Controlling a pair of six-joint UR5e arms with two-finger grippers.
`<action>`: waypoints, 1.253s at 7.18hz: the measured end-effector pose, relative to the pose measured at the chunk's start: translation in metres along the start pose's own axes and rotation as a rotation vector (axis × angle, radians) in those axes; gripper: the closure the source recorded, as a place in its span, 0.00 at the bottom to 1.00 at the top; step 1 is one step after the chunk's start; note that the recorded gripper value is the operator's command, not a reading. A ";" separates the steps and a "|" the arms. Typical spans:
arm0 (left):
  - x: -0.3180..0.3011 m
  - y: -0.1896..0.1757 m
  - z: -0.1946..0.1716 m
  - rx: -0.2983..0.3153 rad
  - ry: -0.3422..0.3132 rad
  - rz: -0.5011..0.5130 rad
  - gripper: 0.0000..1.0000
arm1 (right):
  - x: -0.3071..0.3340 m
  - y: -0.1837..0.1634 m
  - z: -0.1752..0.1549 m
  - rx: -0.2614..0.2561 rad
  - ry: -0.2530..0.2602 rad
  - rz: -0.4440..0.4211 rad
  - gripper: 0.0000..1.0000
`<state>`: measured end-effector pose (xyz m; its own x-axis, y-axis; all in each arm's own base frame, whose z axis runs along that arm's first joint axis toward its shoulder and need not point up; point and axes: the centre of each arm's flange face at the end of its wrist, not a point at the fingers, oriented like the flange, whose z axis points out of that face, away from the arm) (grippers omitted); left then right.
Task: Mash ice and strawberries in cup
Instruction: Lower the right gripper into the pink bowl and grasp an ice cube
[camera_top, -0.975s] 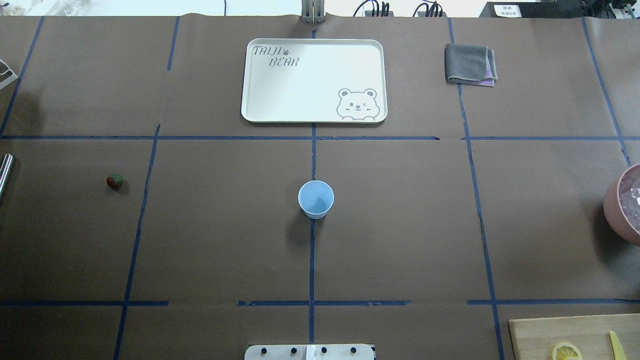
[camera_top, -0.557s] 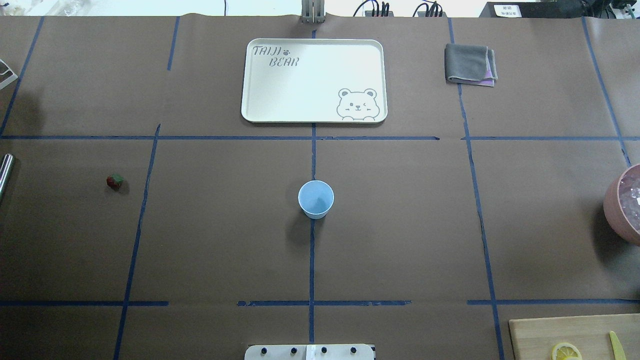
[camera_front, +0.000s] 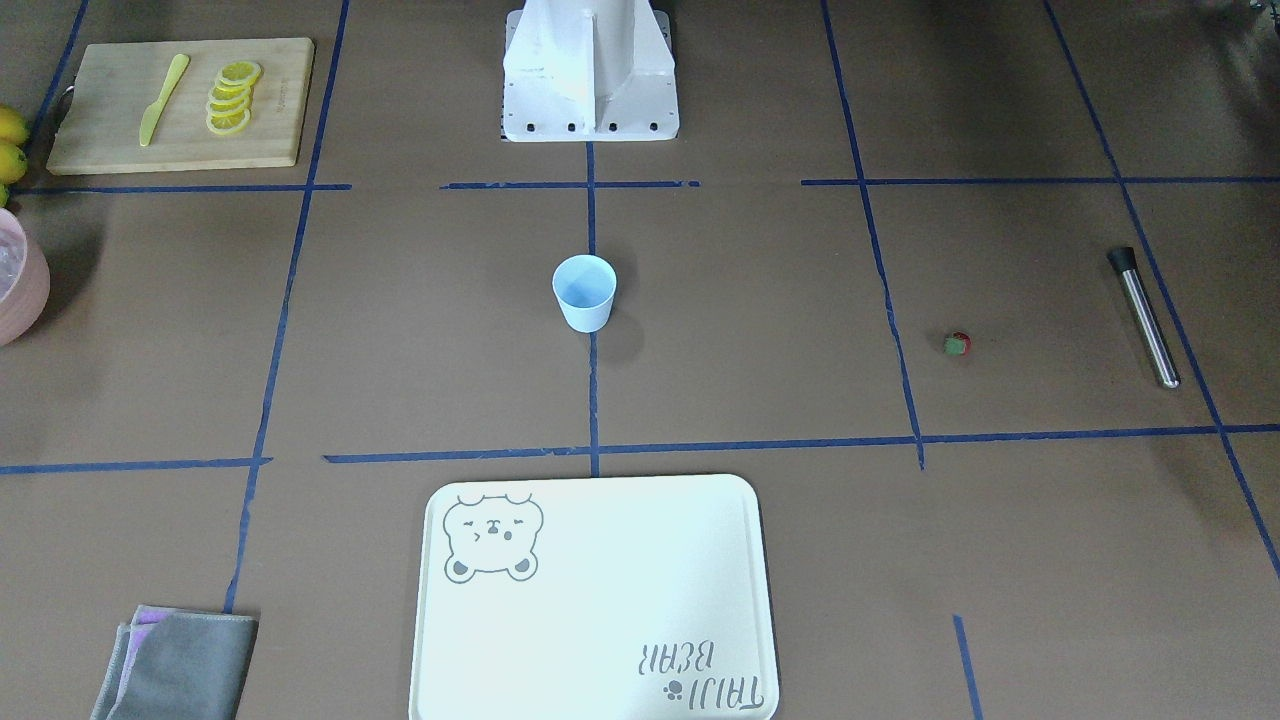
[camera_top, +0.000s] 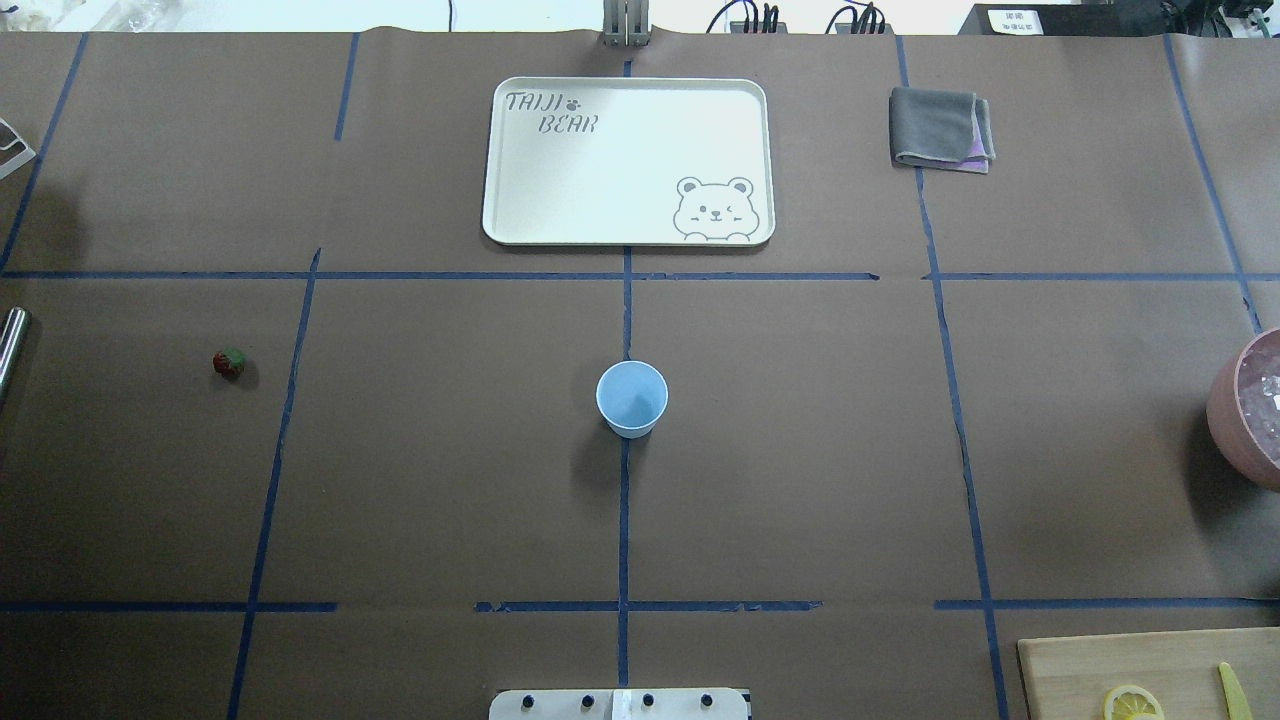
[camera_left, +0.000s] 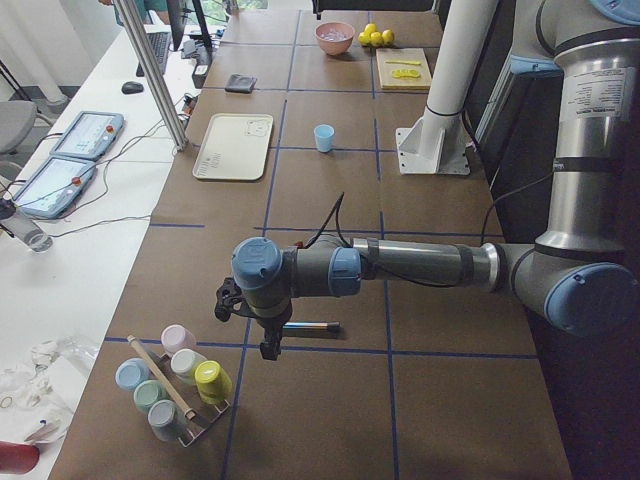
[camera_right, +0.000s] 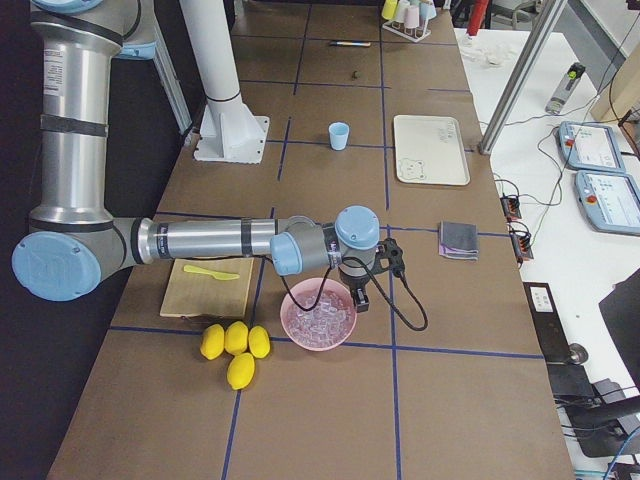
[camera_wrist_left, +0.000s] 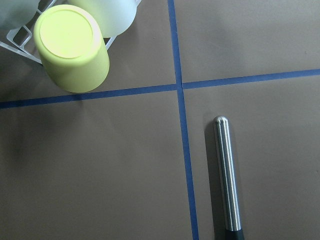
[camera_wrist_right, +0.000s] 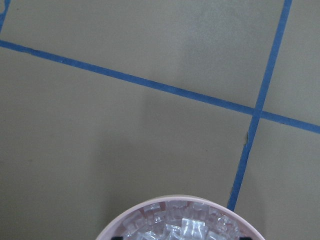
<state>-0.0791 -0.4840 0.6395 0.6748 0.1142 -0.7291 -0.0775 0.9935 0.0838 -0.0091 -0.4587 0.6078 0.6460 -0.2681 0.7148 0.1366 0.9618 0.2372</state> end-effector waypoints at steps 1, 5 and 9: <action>0.000 0.000 0.000 0.000 0.000 0.001 0.00 | 0.000 0.006 0.006 -0.013 -0.003 0.003 0.42; 0.001 -0.001 0.000 0.001 0.000 0.000 0.00 | -0.010 0.012 0.032 -0.075 -0.014 -0.012 0.44; 0.001 -0.001 -0.001 0.001 0.000 0.001 0.00 | -0.012 0.020 0.051 -0.122 -0.018 -0.017 0.44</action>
<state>-0.0786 -0.4849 0.6380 0.6750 0.1153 -0.7288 -0.0774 0.9933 0.0854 -0.0525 -0.4389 0.6382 0.6293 -0.2847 0.7231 0.2386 0.9563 0.1689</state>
